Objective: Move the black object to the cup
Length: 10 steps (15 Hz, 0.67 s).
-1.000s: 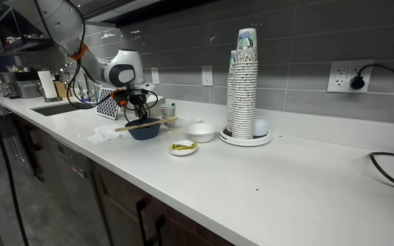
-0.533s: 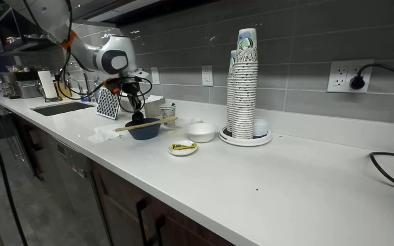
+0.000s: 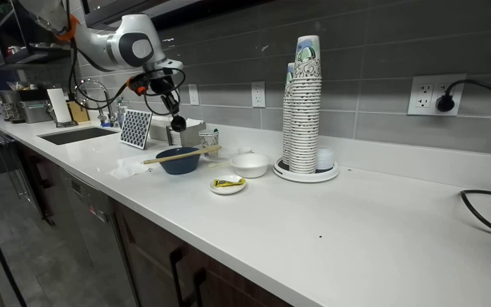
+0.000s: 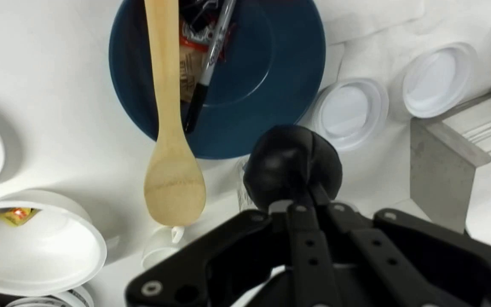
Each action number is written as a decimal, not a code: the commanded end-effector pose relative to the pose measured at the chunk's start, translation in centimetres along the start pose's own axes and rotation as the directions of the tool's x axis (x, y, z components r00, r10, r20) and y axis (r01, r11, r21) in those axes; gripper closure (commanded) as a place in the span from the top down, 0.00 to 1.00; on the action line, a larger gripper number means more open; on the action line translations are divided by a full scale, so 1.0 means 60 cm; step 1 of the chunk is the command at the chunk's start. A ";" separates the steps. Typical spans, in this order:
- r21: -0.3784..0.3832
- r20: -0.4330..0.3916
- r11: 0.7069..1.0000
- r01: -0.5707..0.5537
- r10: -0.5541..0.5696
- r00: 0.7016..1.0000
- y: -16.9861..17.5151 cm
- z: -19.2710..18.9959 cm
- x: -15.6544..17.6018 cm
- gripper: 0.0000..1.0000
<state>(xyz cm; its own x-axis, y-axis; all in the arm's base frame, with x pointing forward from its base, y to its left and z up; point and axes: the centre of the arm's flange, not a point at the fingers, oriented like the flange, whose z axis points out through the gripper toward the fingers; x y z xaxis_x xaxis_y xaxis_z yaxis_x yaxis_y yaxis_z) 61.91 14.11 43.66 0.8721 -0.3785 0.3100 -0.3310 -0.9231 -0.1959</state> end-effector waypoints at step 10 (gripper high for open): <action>0.058 -0.214 0.998 -0.031 0.043 0.976 -0.019 0.043 0.117 0.01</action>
<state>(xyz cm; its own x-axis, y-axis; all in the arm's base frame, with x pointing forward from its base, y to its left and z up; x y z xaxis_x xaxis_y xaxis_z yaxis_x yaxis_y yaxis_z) 66.81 12.01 44.03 0.7843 -0.4151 0.4611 -0.3296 -0.9084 -0.2572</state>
